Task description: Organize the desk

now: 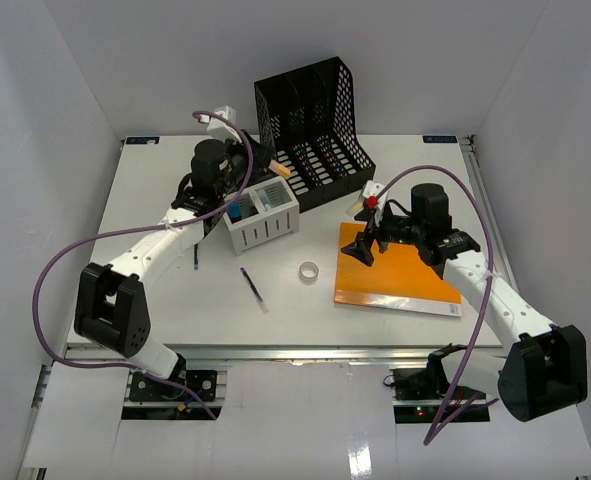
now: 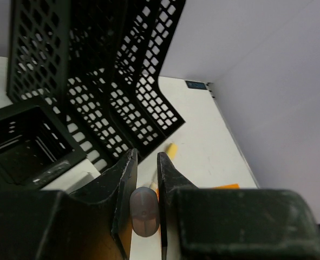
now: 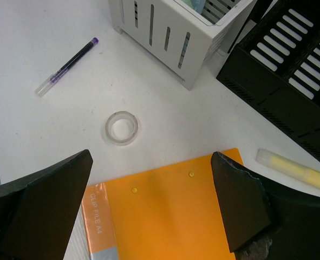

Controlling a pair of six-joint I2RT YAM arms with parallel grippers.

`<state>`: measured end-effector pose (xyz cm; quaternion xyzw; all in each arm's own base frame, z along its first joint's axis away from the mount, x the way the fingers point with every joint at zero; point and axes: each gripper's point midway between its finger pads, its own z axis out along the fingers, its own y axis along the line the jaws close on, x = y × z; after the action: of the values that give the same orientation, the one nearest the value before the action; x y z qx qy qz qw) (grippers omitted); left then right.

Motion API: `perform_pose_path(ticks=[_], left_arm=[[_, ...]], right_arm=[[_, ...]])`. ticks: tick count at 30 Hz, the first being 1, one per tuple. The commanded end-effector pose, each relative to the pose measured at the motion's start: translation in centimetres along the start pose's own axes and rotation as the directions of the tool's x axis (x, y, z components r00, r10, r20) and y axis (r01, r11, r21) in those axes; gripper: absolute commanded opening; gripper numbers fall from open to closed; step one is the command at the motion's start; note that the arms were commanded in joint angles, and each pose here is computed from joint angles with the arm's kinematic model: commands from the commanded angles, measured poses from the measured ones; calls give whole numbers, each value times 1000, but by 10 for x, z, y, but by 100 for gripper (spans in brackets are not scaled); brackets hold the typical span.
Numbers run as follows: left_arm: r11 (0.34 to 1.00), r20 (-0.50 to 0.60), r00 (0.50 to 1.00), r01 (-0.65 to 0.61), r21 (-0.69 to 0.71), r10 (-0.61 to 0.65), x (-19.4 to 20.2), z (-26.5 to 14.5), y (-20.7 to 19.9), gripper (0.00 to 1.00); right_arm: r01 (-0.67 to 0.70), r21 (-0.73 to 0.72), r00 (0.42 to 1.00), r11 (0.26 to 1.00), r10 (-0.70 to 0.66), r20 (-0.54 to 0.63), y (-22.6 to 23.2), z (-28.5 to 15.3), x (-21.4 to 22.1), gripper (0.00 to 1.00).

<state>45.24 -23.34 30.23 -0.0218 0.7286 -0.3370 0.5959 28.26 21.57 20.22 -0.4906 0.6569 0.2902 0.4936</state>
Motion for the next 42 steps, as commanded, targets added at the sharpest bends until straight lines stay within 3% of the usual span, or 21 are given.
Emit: perform_pose_path(ticks=[1, 14, 17, 22, 24, 27, 30, 32, 35, 42], left_arm=[[986, -65, 995, -87, -145, 79, 14, 1, 34, 0], [981, -82, 992, -113, -155, 101, 42, 21, 54, 0], [982, -95, 991, -113, -151, 99, 49, 25, 57, 0], [979, -125, 985, -139, -148, 121, 62, 24, 64, 3], [979, -130, 983, -149, -142, 131, 62, 23, 63, 10], [975, -127, 979, -176, -134, 159, 57, 19, 61, 36], [973, -119, 977, -194, -127, 179, 51, 11, 57, 61], [976, -121, 974, -200, -86, 189, 49, 6, 48, 72], [976, -76, 975, -213, -42, 209, 33, -11, 32, 78], [953, -26, 955, -292, 85, 295, 15, -65, -1, 82]], right_arm=[[11, 4, 1000, 1000, -11, 9, -3, -2, 3, 97], [-86, 153, 995, 985, 93, -43, -37, -1, 20, 97], [-136, 270, 987, 953, 155, -49, -58, -4, 23, 97], [-294, 490, 934, 821, 356, -36, -110, 1, 36, 100], [-381, 568, 889, 729, 459, 7, -136, 9, 41, 96], [-480, 694, 773, 537, 633, 45, -164, 20, 74, 91], [-481, 760, 701, 437, 712, 35, -191, 35, 93, 84], [-495, 779, 668, 385, 742, 57, -202, 42, 99, 78], [-500, 799, 621, 334, 782, 62, -213, 57, 115, 74], [-475, 833, 590, 282, 805, 64, -227, 72, 143, 73]])
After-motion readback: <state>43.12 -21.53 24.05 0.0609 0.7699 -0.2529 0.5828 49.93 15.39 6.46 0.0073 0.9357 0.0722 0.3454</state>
